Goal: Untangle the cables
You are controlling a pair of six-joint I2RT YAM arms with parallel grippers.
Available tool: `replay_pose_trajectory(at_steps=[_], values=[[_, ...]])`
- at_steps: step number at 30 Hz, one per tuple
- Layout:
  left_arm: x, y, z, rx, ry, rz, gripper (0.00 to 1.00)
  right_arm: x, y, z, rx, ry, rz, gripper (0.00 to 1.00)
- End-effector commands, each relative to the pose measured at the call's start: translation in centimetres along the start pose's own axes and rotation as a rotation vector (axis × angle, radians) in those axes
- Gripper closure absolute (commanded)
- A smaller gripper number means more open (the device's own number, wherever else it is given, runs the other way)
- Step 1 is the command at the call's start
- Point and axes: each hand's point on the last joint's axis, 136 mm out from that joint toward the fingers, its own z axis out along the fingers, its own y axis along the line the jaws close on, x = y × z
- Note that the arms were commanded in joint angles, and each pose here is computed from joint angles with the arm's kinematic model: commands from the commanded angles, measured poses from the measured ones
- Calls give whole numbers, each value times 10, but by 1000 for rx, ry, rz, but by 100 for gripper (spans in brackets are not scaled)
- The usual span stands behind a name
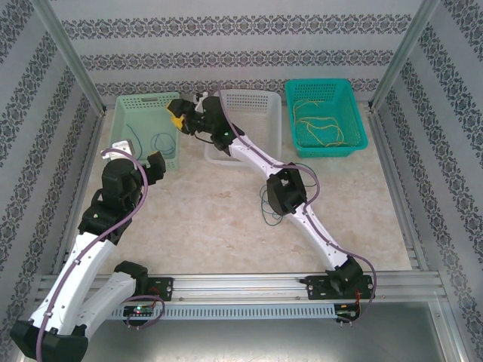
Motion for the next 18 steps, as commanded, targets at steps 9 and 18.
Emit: replay_pose_trajectory(at_steps=[9,18], values=[[14,11,20,-38,106,-55,0,17,53,-17,-27,83,-217,27],[53,-43,58,180,310,-31,0,22,70,-146,316,12,-669,21]])
